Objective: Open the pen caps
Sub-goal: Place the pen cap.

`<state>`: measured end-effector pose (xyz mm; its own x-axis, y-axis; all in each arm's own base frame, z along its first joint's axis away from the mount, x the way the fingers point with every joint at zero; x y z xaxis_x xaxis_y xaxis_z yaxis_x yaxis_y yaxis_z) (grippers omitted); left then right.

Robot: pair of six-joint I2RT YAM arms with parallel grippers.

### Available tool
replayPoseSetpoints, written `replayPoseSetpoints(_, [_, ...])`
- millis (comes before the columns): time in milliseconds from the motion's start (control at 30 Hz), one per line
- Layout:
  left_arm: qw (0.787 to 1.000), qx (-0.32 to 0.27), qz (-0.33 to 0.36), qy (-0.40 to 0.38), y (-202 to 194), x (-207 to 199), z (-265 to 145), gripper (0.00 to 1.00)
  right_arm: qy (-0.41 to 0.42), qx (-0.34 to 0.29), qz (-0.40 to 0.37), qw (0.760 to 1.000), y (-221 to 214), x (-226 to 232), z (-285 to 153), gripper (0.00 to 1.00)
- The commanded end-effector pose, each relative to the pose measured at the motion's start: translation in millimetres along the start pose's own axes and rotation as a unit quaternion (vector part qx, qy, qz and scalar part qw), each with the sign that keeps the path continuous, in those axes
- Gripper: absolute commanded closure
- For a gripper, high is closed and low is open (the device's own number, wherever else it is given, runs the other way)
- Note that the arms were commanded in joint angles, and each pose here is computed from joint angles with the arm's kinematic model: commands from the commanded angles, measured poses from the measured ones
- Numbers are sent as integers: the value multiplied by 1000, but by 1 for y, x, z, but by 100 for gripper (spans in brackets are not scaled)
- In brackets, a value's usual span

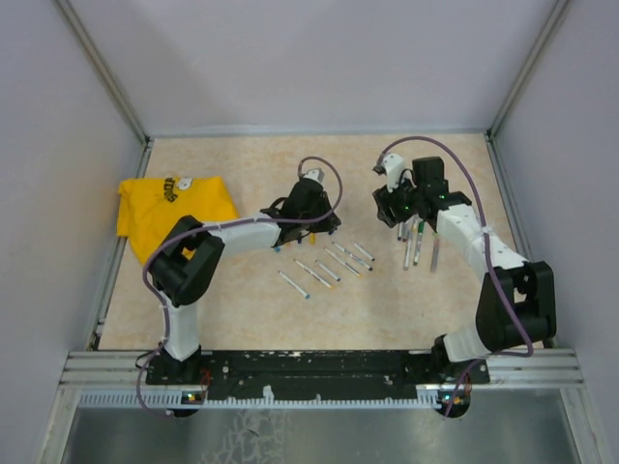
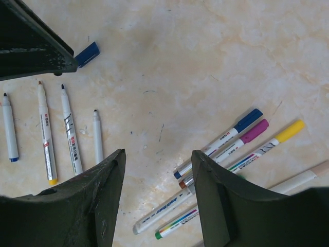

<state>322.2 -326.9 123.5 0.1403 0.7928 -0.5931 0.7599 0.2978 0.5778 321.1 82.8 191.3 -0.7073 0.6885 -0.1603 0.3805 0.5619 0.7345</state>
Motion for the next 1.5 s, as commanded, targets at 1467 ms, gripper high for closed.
replayPoseSetpoints(1467, [995, -46, 91, -21, 38, -39, -13, 64, -7, -73, 6, 997, 14, -6, -21, 45])
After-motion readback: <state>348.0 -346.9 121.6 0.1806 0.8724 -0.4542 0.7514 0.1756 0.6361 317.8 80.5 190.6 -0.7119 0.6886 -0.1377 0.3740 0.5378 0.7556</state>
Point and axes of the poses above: each gripper's point midway between its finger pads, its own z axis out along the fingers, its own x axis along the line the jaws close on, y = z × x, the point moved 8 cm from there along -z, back along the fingers, and after that the axes turned 7 degrees about -z, right-handed, at the moved point
